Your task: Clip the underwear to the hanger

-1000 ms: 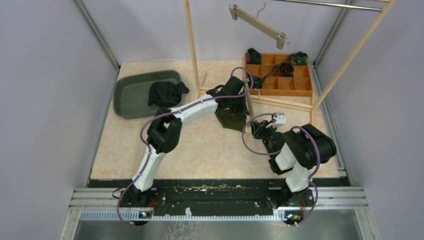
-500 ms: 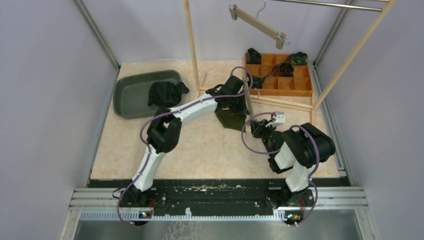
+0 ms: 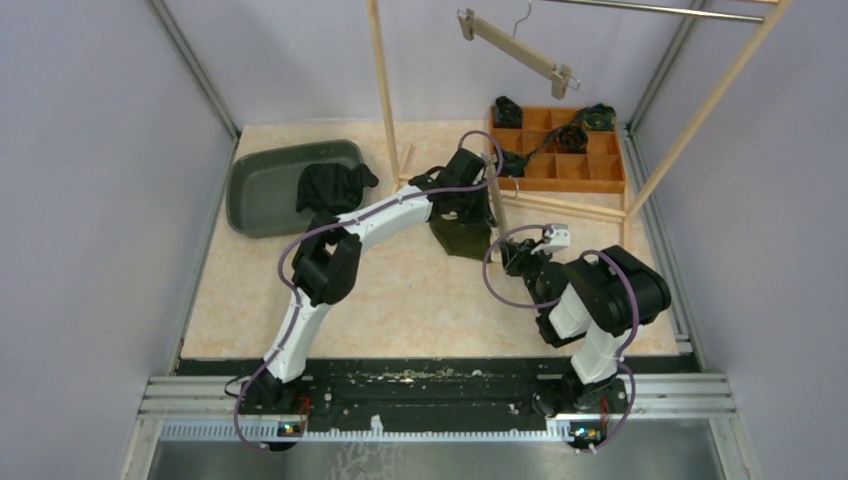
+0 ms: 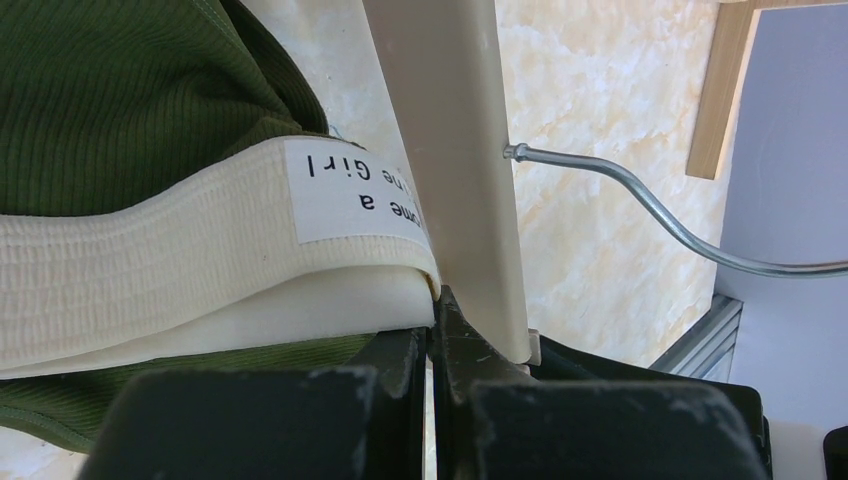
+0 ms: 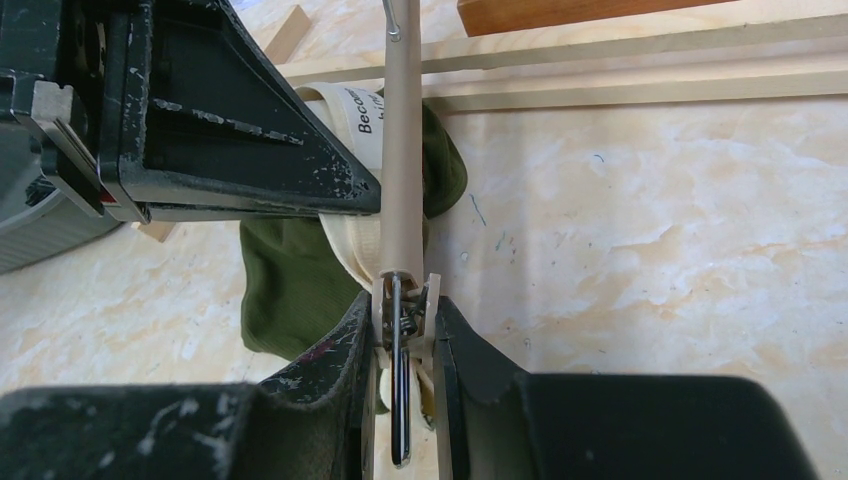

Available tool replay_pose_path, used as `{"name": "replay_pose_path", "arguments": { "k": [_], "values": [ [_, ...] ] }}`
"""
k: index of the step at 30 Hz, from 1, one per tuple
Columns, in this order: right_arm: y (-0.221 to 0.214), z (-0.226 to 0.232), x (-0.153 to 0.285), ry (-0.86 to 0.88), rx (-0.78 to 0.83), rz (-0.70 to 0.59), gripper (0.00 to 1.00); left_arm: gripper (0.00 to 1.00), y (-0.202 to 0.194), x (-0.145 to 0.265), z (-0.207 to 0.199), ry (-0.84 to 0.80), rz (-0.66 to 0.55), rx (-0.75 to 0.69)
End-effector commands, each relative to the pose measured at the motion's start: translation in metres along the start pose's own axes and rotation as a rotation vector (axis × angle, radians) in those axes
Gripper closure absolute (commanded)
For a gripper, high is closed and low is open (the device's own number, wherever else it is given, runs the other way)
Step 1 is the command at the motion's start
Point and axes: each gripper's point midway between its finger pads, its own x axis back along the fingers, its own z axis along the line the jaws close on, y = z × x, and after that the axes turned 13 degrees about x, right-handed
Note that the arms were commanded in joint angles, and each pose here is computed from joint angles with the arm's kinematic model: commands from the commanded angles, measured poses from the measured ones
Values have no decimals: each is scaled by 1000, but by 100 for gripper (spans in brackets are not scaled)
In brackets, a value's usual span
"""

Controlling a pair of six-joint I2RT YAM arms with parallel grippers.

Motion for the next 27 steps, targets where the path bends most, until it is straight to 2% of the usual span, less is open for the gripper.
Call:
{"name": "replay_pose_path", "arguments": {
  "k": [1, 27],
  "values": [
    [58, 19, -10, 66, -24, -224, 100, 100, 19, 28, -30, -72, -43, -7],
    [54, 27, -17, 102, -57, -208, 100, 100, 26, 32, -24, -79, -49, 12]
  ]
}}
